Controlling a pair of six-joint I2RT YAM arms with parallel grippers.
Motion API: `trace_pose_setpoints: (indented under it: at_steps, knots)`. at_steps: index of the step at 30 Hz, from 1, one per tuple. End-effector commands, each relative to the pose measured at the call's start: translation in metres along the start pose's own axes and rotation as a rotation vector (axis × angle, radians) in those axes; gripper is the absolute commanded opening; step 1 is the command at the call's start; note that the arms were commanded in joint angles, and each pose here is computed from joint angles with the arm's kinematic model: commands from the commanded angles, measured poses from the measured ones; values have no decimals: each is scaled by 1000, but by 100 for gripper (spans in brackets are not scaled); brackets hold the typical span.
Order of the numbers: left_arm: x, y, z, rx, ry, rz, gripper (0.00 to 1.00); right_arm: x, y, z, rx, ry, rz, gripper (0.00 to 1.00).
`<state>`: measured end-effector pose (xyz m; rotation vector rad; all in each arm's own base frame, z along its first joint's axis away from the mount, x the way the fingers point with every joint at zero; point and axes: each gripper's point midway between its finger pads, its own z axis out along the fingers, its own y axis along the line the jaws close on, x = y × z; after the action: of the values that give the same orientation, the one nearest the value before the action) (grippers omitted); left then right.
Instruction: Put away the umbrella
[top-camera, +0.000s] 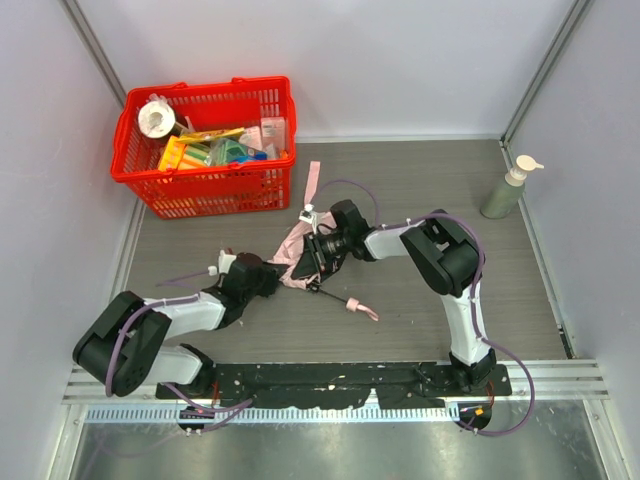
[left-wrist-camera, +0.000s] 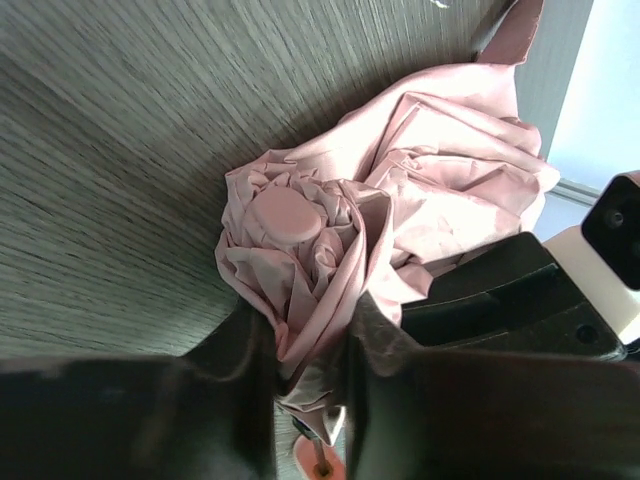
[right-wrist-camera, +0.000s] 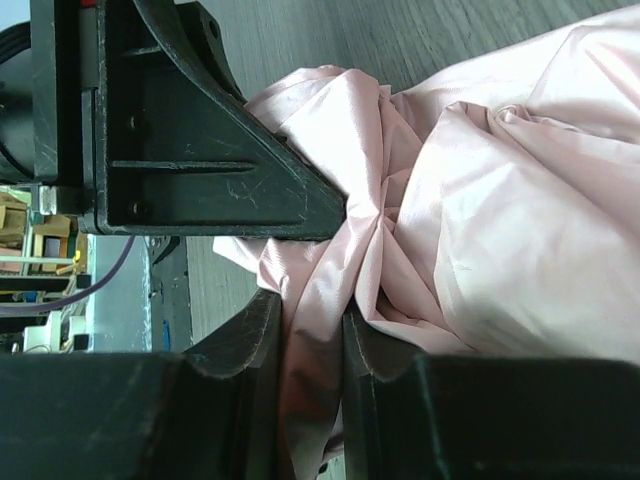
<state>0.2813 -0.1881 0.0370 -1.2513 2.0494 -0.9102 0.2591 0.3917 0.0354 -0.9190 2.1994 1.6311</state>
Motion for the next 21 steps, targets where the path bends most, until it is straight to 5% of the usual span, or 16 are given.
trace_pose_setpoints:
  at_steps: [1,4,6,7,9,21]
  knots:
    - [-9,55,-2,-148,-42,152,0,101,-34,-3,199,253,251,5]
    - [-6,53,-5,-152,-24,156,0,94,-38,-9,289,245,222,19]
    - [-4,53,-6,-166,-10,149,0,83,-33,-13,348,237,175,34]
    - [-3,54,-7,-169,-4,147,0,70,-29,-17,383,212,138,54]
    - [-2,54,-8,-173,2,140,0,52,-18,-23,422,183,86,64]
    - [5,45,-13,-165,41,114,0,-30,48,-55,729,56,-451,76]
